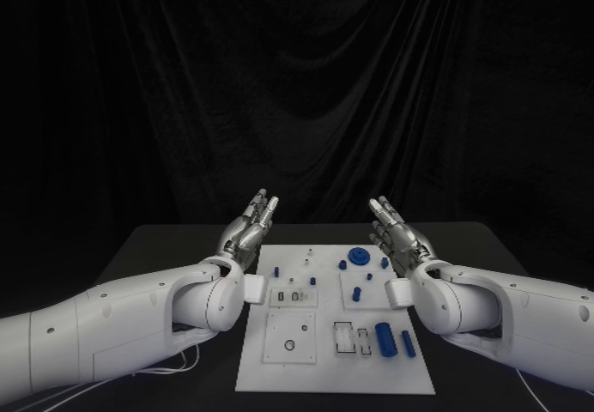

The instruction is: Assemble the parts on the task board

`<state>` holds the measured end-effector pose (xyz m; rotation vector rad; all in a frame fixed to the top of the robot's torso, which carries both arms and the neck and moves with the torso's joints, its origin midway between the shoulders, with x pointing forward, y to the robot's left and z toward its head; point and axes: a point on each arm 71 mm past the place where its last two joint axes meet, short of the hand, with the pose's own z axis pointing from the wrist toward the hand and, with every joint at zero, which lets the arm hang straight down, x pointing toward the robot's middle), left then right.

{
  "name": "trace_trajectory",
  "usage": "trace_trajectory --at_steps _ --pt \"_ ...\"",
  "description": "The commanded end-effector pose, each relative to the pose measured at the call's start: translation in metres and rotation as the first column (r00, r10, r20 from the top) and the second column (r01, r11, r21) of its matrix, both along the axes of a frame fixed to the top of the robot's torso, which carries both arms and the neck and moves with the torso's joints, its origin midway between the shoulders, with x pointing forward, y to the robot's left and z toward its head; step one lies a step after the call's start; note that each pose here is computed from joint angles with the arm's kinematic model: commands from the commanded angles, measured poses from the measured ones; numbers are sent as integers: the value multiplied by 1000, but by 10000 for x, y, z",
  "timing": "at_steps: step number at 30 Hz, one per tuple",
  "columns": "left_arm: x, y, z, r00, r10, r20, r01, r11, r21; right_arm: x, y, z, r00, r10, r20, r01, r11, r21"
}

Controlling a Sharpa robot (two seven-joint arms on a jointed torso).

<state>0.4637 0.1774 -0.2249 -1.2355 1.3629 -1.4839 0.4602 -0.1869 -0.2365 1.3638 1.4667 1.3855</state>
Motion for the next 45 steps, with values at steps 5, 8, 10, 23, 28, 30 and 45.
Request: trace_trajectory --at_steps 5,8,10,23,28,30,45 --pt "-13 -141 127 979 -202 29 202 935 -290 -56 104 -32 969 184 -164 -143 963 230" --pt "-17 -160 154 970 -241 39 240 908 -343 -64 108 -33 963 205 -177 -157 955 252" --pt "-19 -167 166 965 -257 44 255 895 -365 -65 109 -33 961 208 -179 -159 954 256" --pt "52 228 206 912 -326 249 370 916 -154 51 -146 57 945 325 -42 -313 933 176" --pt "52 333 226 903 -312 295 350 933 -86 92 -242 159 943 332 -20 -325 932 163" --pt "58 374 235 896 -307 321 340 939 -52 125 -293 224 942 336 -9 -331 932 145" --pt "47 600 270 873 -289 392 293 955 53 393 -533 808 896 439 65 -393 852 -346"
